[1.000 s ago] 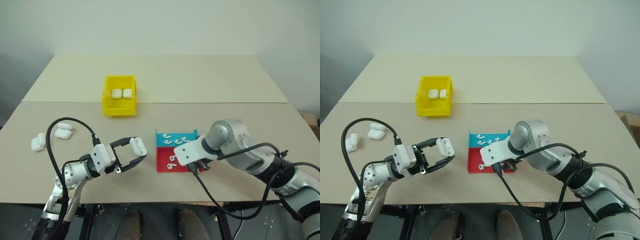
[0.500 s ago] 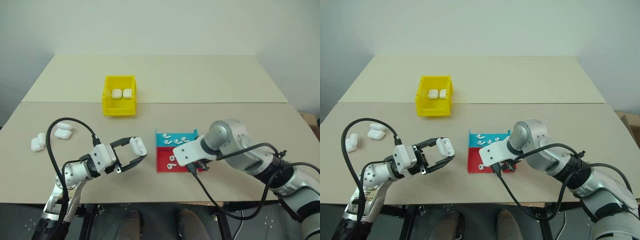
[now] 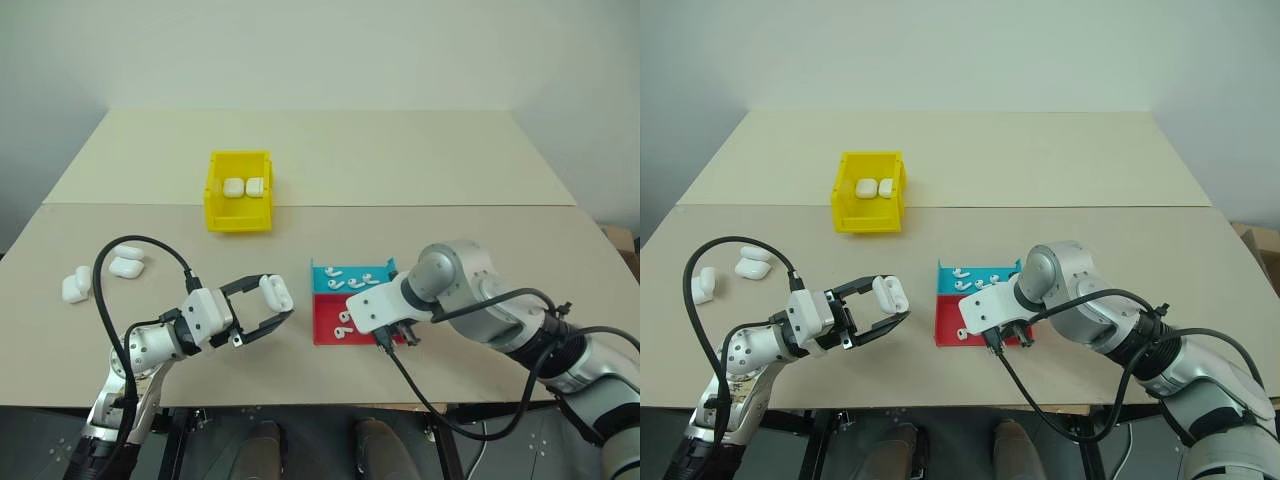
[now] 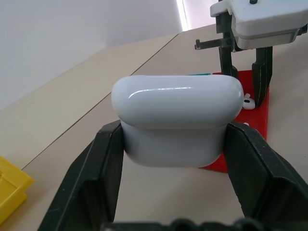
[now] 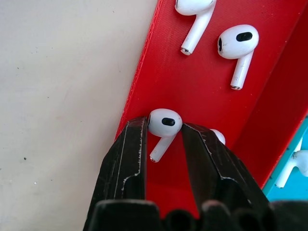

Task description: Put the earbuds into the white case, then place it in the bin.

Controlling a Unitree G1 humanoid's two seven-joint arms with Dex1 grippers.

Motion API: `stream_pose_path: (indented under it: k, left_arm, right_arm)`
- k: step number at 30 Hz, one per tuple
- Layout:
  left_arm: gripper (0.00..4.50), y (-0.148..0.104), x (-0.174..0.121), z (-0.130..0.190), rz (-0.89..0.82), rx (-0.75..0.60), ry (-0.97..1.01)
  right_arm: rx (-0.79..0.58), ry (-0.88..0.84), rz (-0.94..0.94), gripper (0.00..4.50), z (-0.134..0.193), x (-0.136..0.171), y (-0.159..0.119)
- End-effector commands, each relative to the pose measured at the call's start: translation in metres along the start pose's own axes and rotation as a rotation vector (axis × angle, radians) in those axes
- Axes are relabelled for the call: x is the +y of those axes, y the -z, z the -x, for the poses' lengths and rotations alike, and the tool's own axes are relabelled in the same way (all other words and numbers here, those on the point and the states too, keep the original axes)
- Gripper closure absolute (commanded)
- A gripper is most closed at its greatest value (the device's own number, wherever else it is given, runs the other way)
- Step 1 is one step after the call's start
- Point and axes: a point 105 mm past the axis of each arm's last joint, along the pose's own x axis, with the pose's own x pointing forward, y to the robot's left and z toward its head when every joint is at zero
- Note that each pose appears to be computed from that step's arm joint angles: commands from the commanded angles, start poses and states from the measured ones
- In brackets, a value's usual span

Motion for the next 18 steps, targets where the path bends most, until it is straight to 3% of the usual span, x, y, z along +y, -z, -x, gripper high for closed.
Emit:
stream_pose_path:
  k: [1, 6, 9, 18]
  left_arm:
    - [1.72, -0.0086, 0.0032, 0.0004, -0.036, -0.018, -0.008]
    - [1.72, -0.0086, 0.0038, 0.0007, -0.039, -0.019, -0.011]
    - [1.72, -0.0086, 0.0039, 0.0014, -0.039, -0.016, -0.011]
    - [1.72, -0.0100, 0.0051, 0.0007, -0.037, -0.021, -0.013]
  right_arm:
    - [-0.002, 0.022, 0.023, 3.10, 0.0040, -0.0023, -0.0017]
    - [-0.001, 0.024, 0.030, 3.10, 0.0033, -0.0025, -0.0018]
    - [0.000, 0.023, 0.032, 3.64, 0.0028, -0.0021, -0.0014]
    - [-0.004, 0.032, 0.026, 3.64, 0.0033, -0.0029, -0.0026]
